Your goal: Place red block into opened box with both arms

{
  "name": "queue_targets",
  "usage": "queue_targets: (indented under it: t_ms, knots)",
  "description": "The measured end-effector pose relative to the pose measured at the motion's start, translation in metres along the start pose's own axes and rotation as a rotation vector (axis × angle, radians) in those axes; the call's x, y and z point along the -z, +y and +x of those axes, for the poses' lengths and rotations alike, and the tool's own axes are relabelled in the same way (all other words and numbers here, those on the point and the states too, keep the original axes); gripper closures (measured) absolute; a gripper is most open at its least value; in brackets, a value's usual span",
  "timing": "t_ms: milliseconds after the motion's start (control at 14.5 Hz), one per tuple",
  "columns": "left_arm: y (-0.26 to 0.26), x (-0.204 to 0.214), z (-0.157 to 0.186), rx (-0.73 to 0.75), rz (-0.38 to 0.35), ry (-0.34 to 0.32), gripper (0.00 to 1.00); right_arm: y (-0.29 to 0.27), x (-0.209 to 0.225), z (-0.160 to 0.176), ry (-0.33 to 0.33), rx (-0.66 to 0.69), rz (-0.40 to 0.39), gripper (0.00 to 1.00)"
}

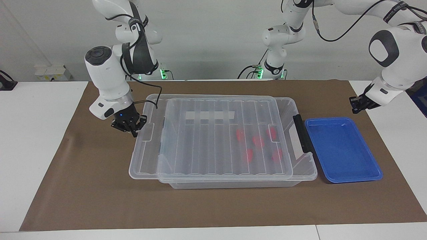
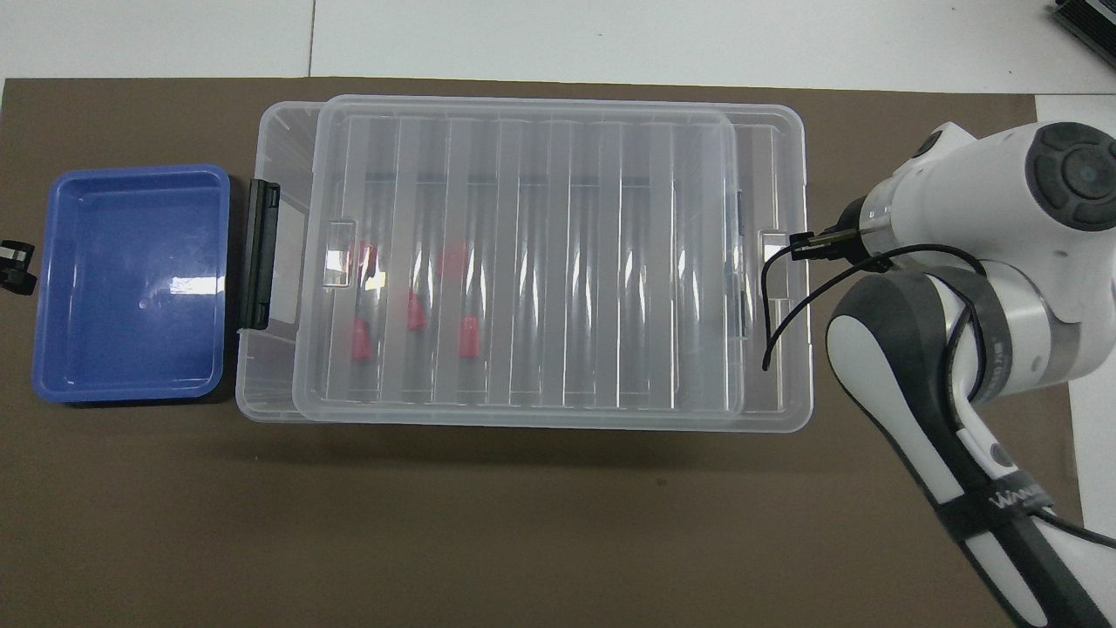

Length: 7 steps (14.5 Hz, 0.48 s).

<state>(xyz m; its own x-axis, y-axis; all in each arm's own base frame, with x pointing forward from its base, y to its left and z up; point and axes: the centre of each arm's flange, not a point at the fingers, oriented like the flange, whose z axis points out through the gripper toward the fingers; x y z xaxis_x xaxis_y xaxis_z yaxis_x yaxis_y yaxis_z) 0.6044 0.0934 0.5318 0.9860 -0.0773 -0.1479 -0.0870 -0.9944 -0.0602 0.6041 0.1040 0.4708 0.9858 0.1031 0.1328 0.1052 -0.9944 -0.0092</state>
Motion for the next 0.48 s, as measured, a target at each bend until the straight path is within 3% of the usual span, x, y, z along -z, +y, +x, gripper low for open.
queue_targets:
  t_ms: [345, 484]
  knots:
    - [0.009, 0.001, 0.002, 0.014, 0.001, 0.005, 0.96, -0.015, 0.001, -0.001, 0.001, -0.001, 0.003, 0.99]
    - [0.010, 0.001, 0.003, 0.014, 0.001, 0.006, 0.78, -0.018, 0.001, -0.001, 0.002, 0.004, 0.004, 0.99]
